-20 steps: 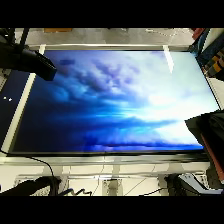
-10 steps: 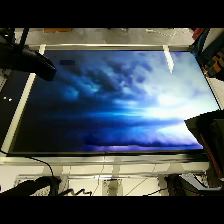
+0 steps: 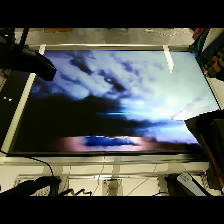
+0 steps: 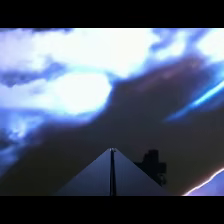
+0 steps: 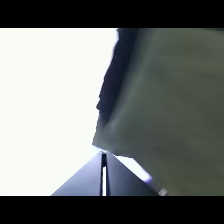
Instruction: Fold the clothes and pants, and hang the long-sleeved shirts on hangers.
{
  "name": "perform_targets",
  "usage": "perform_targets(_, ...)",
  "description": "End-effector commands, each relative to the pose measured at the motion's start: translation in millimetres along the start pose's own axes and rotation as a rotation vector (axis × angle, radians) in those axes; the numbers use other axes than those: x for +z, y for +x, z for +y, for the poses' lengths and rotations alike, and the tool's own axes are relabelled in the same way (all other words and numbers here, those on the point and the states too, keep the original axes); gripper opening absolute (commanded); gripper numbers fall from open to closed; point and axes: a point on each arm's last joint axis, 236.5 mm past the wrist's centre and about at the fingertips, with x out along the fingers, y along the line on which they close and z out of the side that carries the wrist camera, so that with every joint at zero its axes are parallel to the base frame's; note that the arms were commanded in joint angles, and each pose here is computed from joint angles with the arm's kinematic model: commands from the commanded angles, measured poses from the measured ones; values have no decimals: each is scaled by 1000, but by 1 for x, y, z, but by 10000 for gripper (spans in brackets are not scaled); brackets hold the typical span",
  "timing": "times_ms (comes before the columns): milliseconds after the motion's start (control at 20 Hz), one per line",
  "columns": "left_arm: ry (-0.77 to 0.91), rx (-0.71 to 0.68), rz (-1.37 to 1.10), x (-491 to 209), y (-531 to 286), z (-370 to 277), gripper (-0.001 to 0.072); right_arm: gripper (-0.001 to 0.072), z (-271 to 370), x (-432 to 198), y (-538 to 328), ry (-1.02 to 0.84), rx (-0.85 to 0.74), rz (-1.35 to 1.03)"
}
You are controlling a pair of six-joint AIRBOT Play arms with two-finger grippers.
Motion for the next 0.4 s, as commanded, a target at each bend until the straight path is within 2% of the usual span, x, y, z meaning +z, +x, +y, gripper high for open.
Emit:
perform_targets(0, 1, 1, -1, 0, 0, 0, 28, 36, 85, -31, 24, -528, 49, 60)
perform_targets(200, 1, 1, -1, 0, 0, 0, 28, 36, 143, -51, 34, -840, -13, 14)
perform_targets(350, 1, 1, -1, 0, 0, 0, 28, 37, 161, -54, 33, -918, -24, -25)
